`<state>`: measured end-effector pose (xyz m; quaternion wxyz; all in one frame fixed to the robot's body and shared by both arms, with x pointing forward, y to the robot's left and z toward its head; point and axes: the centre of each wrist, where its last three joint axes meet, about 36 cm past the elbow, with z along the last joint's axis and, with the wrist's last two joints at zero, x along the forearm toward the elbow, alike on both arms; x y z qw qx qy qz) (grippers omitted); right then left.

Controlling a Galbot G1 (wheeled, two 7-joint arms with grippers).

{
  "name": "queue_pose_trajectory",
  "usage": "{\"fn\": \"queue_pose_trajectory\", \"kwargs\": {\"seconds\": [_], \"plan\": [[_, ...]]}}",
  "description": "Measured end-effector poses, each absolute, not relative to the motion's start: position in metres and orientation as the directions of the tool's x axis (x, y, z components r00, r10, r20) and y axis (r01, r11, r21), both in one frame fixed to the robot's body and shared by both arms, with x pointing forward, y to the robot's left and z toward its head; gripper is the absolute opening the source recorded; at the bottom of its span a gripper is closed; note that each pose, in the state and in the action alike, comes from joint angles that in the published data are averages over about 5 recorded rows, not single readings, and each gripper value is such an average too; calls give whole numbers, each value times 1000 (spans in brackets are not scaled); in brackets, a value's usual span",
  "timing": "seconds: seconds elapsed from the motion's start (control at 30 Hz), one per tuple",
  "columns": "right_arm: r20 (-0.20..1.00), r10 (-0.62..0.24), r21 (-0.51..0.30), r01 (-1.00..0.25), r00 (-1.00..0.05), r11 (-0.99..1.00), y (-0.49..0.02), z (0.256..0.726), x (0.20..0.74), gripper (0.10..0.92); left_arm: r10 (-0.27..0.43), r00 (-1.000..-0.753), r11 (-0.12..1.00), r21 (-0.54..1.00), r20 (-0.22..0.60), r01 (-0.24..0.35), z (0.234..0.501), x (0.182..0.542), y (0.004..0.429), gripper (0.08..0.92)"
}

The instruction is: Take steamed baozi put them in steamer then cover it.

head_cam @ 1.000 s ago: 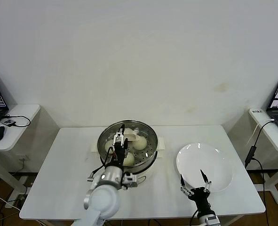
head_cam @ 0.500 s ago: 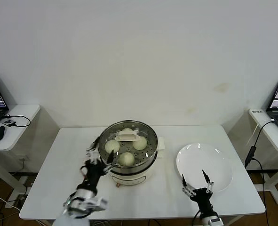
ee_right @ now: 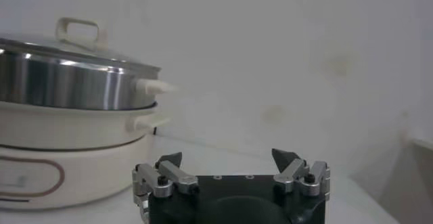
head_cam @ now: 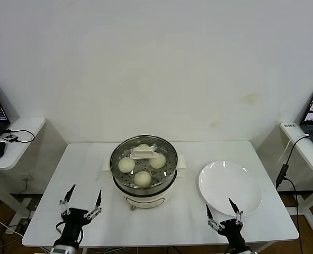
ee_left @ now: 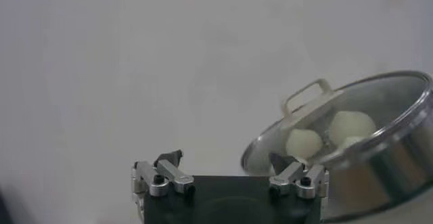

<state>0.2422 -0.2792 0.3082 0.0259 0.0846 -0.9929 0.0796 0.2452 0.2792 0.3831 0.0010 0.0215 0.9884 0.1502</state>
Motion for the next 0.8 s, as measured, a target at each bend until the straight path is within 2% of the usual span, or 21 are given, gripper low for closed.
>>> {"fn": "queue_pose_trajectory", "kwargs": {"seconds": [0.33, 0.8], "plan": [[81, -191, -132, -200, -978, 971, -280, 313, 231, 823, 8, -998, 988, 153, 54, 16, 367, 220, 297, 823], [121, -207, -95, -219, -971, 971, -274, 322, 216, 822, 9, -995, 996, 86, 96, 18, 351, 199, 309, 823]]}}
